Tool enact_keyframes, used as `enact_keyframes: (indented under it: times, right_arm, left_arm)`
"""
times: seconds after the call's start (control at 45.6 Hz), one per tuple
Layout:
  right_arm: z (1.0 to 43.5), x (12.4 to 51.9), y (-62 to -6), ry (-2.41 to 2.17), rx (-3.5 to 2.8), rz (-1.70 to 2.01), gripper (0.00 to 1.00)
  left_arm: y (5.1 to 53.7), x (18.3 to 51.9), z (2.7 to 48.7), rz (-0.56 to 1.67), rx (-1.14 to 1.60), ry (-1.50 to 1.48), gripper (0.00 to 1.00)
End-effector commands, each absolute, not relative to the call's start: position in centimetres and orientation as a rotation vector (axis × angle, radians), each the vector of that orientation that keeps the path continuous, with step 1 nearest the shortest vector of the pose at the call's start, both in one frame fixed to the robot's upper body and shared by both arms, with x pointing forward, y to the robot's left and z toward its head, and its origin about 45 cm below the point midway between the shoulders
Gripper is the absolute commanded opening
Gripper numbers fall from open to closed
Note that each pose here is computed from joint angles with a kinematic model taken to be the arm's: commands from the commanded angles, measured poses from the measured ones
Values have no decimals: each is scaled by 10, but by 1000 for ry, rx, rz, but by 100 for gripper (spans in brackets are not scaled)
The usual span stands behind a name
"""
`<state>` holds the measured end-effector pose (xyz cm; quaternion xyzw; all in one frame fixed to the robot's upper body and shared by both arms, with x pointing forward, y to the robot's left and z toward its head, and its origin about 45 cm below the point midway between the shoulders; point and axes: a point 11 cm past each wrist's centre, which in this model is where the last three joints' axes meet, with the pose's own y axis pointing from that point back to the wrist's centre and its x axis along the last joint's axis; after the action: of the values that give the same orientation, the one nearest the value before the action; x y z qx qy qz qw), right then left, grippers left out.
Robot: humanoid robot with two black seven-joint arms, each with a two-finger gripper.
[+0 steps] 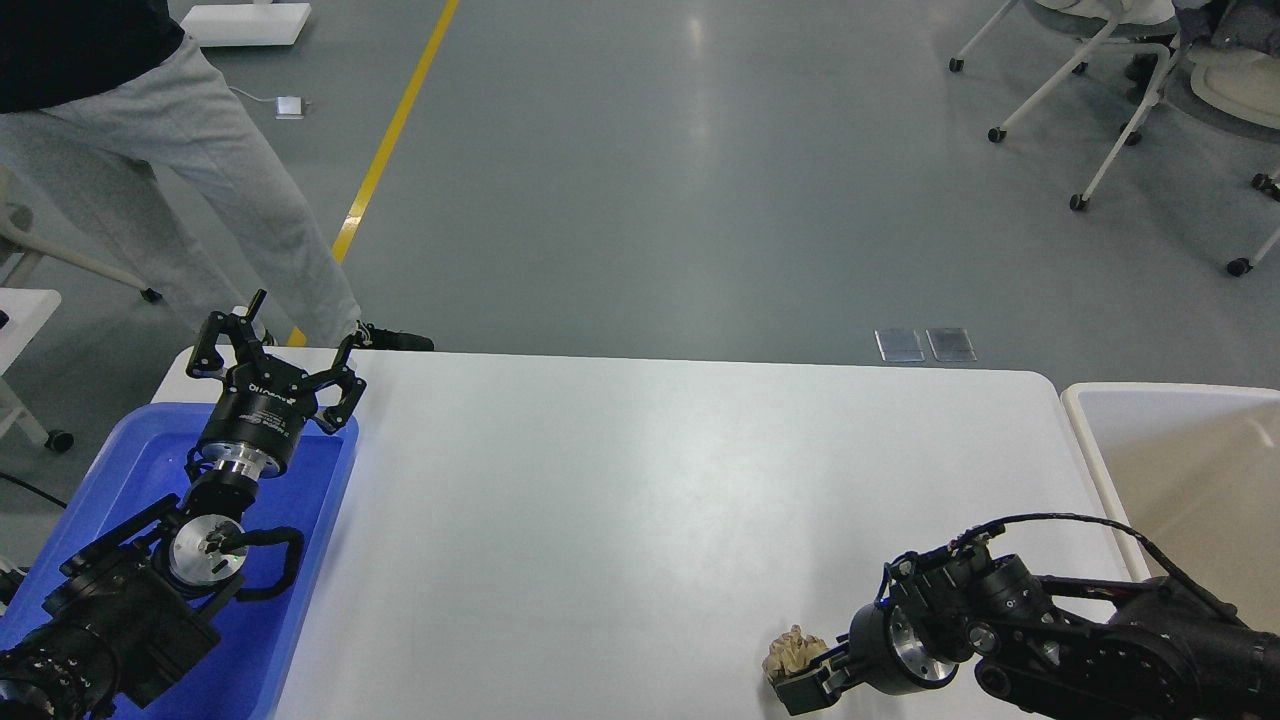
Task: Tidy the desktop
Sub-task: 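Close the right gripper on the crumpled paper ball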
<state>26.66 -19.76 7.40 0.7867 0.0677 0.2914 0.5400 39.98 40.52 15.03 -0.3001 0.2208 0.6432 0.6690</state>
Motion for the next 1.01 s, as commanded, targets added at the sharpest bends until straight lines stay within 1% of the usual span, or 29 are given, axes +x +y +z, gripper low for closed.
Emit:
enact_keyframes:
  times: [0.0,0.088,0.197,0.373,0.614,0.702,0.768,0.79,0.834,0.856,0.878,0.899,0.943,0.965,0.987]
  right_arm:
    - [67,257,-196,186,1897,674,99]
    - [66,256,-197,185,1898,670,99]
    - [66,258,-195,167,1916,681,96]
    - [71,265,-193,144,1919,701,99]
    - [69,265,-189,135,1924,700,99]
    - [68,268,-189,114,1924,711,95]
    - [65,267,-189,112,1926,717,80]
    - [64,266,-190,116,1922,719,73]
    - [61,264,-192,130,1911,725,46]
    - [60,263,-193,137,1902,731,38]
    - [59,263,-194,141,1895,739,34]
    - [59,263,-195,142,1889,744,28]
    - [59,264,-197,141,1881,750,6]
    - [59,265,-198,140,1878,749,0]
    - [60,266,-199,136,1876,749,0]
  left_arm:
    - [405,400,150,1450,-677,498,100]
    - [405,400,150,1450,-677,498,100]
    - [405,400,150,1450,-677,498,100]
    - [405,400,150,1450,-677,498,100]
    - [405,400,150,1450,-677,498,100]
    - [405,400,150,1450,-677,498,100]
    - [405,400,150,1450,-677,498,100]
    - [405,400,150,1450,-677,498,100]
    - [405,400,150,1450,-677,498,100]
    - [405,400,150,1450,-677,498,100]
    - [405,400,150,1450,-677,498,100]
    - [405,400,150,1450,-677,498,100]
    - [405,400,150,1450,-677,498,100]
    - [405,400,151,1449,-678,498,100]
    - [405,400,150,1450,-677,498,100]
